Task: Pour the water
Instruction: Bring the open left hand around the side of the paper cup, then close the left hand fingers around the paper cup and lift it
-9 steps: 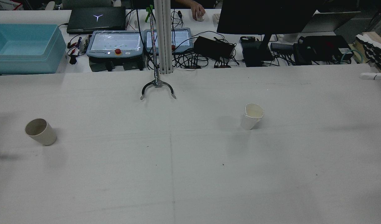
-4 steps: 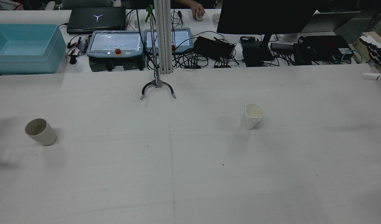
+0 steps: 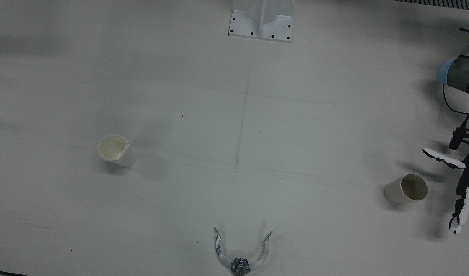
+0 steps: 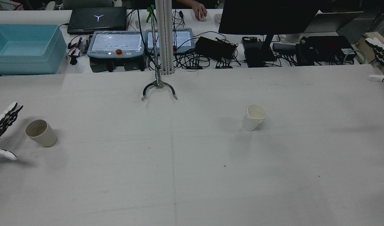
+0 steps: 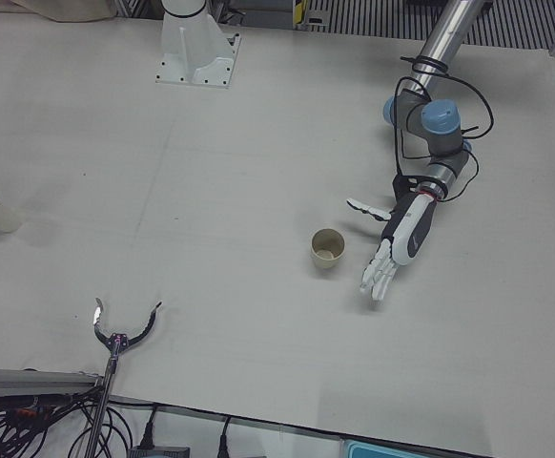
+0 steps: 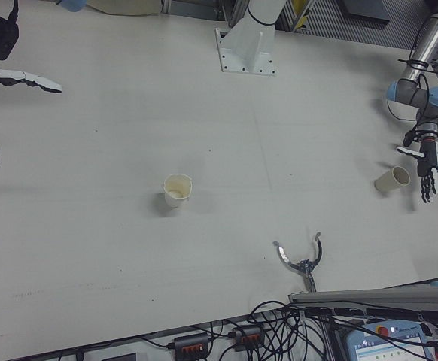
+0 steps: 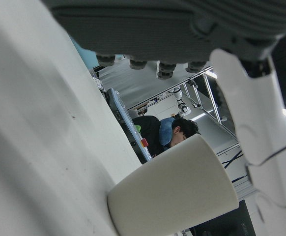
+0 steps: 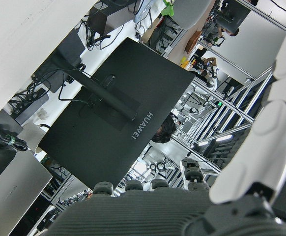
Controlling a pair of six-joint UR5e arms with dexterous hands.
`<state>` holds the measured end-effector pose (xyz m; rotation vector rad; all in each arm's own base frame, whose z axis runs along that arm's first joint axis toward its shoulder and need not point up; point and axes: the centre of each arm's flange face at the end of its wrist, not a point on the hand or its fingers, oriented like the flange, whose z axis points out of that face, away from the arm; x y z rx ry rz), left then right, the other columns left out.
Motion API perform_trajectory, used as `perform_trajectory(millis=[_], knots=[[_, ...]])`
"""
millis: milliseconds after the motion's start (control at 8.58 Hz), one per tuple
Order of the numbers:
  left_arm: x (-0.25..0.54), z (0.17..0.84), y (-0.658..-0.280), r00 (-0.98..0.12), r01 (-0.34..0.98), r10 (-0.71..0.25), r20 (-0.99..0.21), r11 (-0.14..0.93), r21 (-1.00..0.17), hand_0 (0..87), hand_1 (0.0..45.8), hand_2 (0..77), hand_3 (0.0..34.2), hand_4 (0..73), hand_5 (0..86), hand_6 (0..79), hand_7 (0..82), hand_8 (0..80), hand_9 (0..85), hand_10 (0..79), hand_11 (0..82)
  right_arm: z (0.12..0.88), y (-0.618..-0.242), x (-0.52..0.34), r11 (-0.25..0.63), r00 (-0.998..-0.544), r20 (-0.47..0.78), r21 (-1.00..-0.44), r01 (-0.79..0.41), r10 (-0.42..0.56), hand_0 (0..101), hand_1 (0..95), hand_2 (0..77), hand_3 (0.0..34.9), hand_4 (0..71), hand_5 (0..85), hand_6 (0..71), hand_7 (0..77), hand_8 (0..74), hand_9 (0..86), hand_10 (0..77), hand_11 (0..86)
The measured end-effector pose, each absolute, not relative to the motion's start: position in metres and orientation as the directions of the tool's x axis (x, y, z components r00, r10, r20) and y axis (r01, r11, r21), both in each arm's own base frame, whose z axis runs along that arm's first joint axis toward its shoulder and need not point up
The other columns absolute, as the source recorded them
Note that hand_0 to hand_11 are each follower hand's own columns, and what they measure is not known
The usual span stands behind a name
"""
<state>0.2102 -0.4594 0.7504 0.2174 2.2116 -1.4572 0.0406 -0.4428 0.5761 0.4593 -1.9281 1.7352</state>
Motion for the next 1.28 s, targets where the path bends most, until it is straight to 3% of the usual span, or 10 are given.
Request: perform_trajectory(millis=[350,466,583,933,1049,1282], knots=[[0.229,0.742,-0.472,-0.878,0.369,-0.131,-0.461,0.431,-0.823,47.7,16.4,5.5,9.0,1.1,4.9,0.5,9.8,0.5,1.1,0.0,0.5,0.577,-0.444,0.041,0.128,-0.818,0.57,-0.82,-0.558,0.082,42,10.4,13.6,6.1,0.0,5.5,0.5,1.1,0.5,0.5,0.5,1.1],[0.235,0.739,-0.477,-0.878,0.366,-0.131,-0.46,0.433,-0.823,47.7,10.9,2.2,7.5,1.1,4.9,0.5,9.8,0.5,1.1,0.0,0.5,0.578,-0.444,0.042,0.126,-0.82,0.567,-0.821,-0.556,0.08,42,10.4,13.6,6.1,0.0,5.5,0.5,1.1,0.5,0.5,0.5,1.1],[0.24,0.737,-0.481,-0.879,0.364,-0.131,-0.458,0.435,-0.823,47.8,14.7,1.6,6.3,1.1,4.9,0.5,7.6,0.5,1.1,0.0,0.5,0.577,-0.444,0.045,0.124,-0.822,0.565,-0.823,-0.555,0.074,42,10.4,13.6,5.6,0.0,5.5,0.5,0.5,0.5,0.5,0.5,1.1],[0.264,0.732,-0.479,-0.874,0.345,-0.164,-0.457,0.451,-0.823,49.0,13.6,1.6,4.4,2.2,7.6,0.0,9.3,0.5,1.1,0.0,0.5,0.573,-0.446,0.05,0.125,-0.825,0.562,-0.824,-0.552,0.061,42,10.4,13.6,5.7,1.6,5.5,0.5,0.5,0.5,0.5,0.0,1.1],[0.27,0.73,-0.477,-0.873,0.341,-0.173,-0.457,0.455,-0.823,49.0,16.4,1.6,4.6,3.3,8.2,0.5,10.4,0.5,1.1,0.0,1.1,0.573,-0.446,0.052,0.123,-0.826,0.561,-0.825,-0.552,0.057,42,10.4,13.6,5.3,1.6,5.5,0.5,0.5,0.5,0.5,0.5,1.1],[0.276,0.725,-0.478,-0.87,0.339,-0.181,-0.459,0.456,-0.823,49.0,16.9,3.8,3.5,3.3,8.2,0.5,10.4,0.5,1.1,0.0,0.5,0.573,-0.445,0.057,0.119,-0.827,0.56,-0.826,-0.551,0.049,42,9.8,13.6,4.2,1.6,4.4,0.5,1.1,0.5,0.5,0.5,1.1]])
